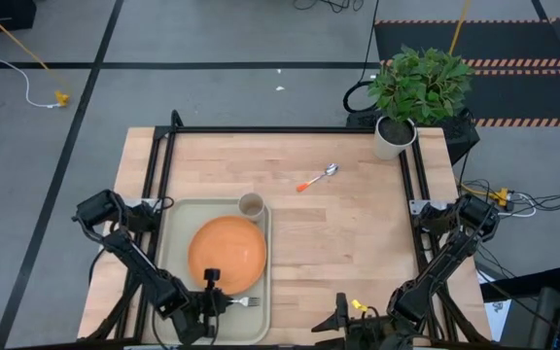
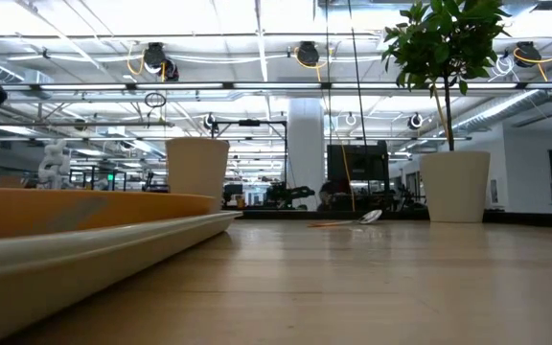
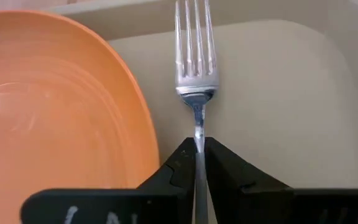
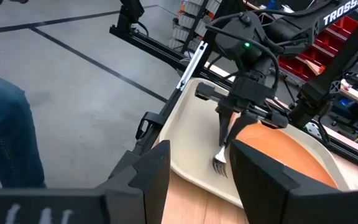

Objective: Pick and place plate/cup/fork/spoon on tray
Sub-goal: Put the orange fork on the light yellow tray to the right of the orange plate, then put the orange spoon on the light yellow tray to the right of the orange fork

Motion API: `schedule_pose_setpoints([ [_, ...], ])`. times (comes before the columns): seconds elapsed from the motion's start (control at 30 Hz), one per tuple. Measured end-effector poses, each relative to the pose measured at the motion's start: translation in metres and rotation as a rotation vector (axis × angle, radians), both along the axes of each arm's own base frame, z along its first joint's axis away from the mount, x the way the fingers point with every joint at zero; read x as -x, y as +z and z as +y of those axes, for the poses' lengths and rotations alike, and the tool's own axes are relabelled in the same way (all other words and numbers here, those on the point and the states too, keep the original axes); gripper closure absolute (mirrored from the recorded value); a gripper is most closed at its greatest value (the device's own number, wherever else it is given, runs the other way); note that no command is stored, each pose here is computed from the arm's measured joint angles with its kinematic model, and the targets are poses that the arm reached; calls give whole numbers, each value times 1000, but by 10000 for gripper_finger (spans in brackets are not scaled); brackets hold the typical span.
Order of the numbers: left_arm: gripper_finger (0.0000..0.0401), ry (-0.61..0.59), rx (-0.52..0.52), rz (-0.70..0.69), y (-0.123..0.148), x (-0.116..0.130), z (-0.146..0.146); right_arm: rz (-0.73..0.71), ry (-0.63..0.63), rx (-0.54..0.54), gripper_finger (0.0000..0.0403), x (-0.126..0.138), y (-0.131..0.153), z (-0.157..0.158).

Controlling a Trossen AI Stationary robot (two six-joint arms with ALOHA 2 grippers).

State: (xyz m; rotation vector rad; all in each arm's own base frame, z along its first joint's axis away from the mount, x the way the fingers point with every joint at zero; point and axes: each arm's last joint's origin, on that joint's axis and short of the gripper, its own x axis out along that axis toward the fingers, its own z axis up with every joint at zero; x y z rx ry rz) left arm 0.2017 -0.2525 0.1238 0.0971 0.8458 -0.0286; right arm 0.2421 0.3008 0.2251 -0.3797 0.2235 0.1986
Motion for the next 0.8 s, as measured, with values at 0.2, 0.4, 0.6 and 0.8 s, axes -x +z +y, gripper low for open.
schedule_pose_setpoints([
  [0.2, 339, 5, 13, 20, 0, -4, 3, 0, 1, 2, 245, 0, 0, 0],
  [0.4, 335, 5, 39, 1, 1, -6, 1, 0, 1, 3, 245, 0, 0, 0],
  [0.6, 335, -11, 124, -66, 27, -14, -9, 4, -7, -20, 245, 0, 0, 0],
  [0.8, 334, -49, 130, -161, 72, -35, -13, -11, -120, -8, 245, 0, -1, -4],
])
